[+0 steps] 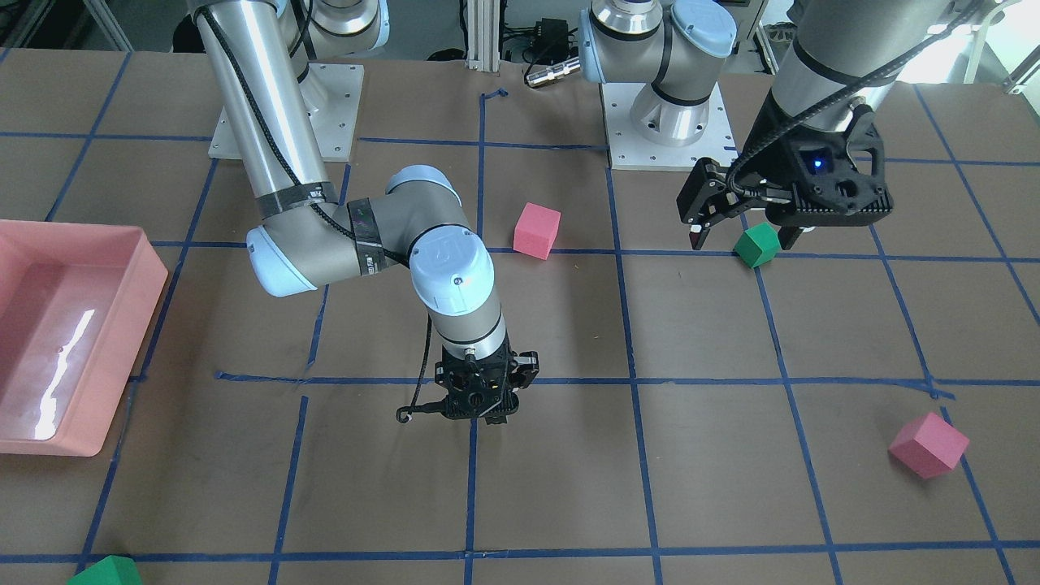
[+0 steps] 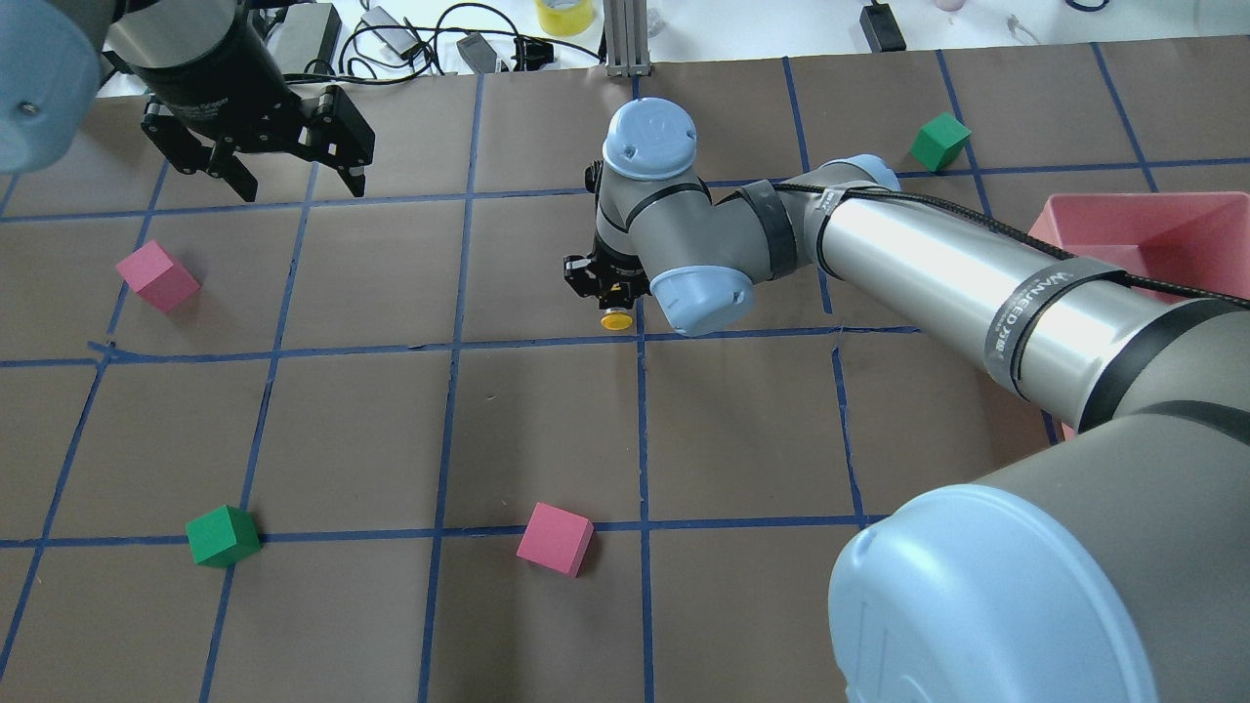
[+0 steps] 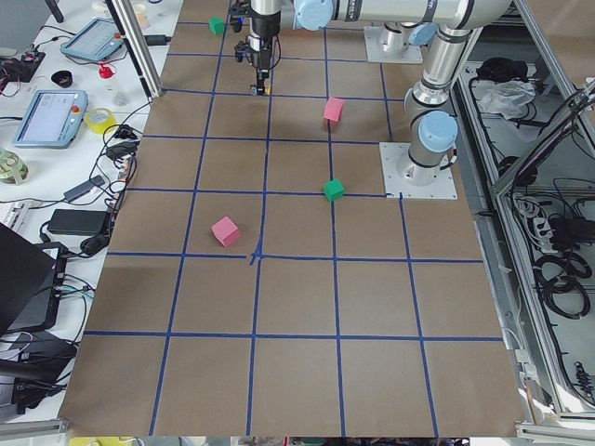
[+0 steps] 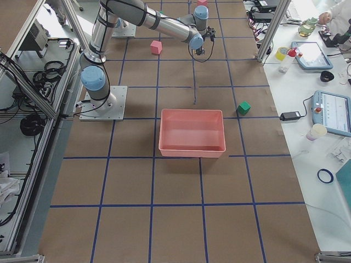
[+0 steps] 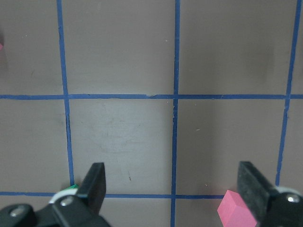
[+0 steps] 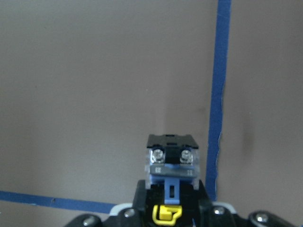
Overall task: Align button upright
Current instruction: 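Carry the switch with the right gripper to the table center and lower it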
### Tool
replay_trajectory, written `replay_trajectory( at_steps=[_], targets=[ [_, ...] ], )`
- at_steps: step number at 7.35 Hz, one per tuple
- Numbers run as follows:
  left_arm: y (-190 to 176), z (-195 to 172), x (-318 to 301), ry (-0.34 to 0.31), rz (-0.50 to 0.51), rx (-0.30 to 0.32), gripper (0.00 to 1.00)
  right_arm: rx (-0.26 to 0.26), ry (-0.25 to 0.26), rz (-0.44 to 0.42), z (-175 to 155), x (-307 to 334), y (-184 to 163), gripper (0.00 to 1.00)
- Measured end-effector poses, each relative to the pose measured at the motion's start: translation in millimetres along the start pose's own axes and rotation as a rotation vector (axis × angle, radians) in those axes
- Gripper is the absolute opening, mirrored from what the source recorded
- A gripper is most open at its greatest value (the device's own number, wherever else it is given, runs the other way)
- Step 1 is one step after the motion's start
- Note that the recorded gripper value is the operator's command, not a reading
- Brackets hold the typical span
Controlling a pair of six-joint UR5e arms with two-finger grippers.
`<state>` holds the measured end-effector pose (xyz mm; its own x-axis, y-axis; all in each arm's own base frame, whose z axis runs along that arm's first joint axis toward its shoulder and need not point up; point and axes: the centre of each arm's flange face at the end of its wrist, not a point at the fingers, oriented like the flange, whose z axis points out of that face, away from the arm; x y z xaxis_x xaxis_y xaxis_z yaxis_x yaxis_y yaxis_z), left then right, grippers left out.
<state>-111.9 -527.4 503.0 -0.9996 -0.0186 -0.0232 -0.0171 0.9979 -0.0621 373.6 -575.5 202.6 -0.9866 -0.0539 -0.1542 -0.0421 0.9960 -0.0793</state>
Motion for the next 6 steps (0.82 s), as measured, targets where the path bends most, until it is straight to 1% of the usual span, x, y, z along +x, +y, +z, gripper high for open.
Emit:
replay_trajectory(
  at_steps=[1,2,3,4,5,6],
  targets=[
    [0.0,-0.4,0.0,0.000,0.001,0.001,1.00,-0.006,0.003,-0.002,4.1,0.1,1.8,0.34],
    [-0.2,-0.4,0.0,0.000,0.001,0.002,1.00,-0.018,0.009,-0.003,9.5,1.8,5.1,0.42],
    [-0.9,0.0,0.0,0.000,0.001,0.003,1.00,-0.028,0.013,-0.005,14.3,3.5,9.0,0.56],
    [-1.4,0.4,0.0,0.000,0.001,0.006,1.00,-0.033,0.015,-0.005,16.5,4.4,10.8,0.62],
    [-1.6,0.9,0.0,0.000,0.001,0.007,1.00,-0.033,0.014,-0.006,17.1,4.6,11.2,0.75],
    [-1.7,1.0,0.0,0.000,0.001,0.007,1.00,-0.033,0.014,-0.006,17.2,4.6,11.4,1.00]
  ],
)
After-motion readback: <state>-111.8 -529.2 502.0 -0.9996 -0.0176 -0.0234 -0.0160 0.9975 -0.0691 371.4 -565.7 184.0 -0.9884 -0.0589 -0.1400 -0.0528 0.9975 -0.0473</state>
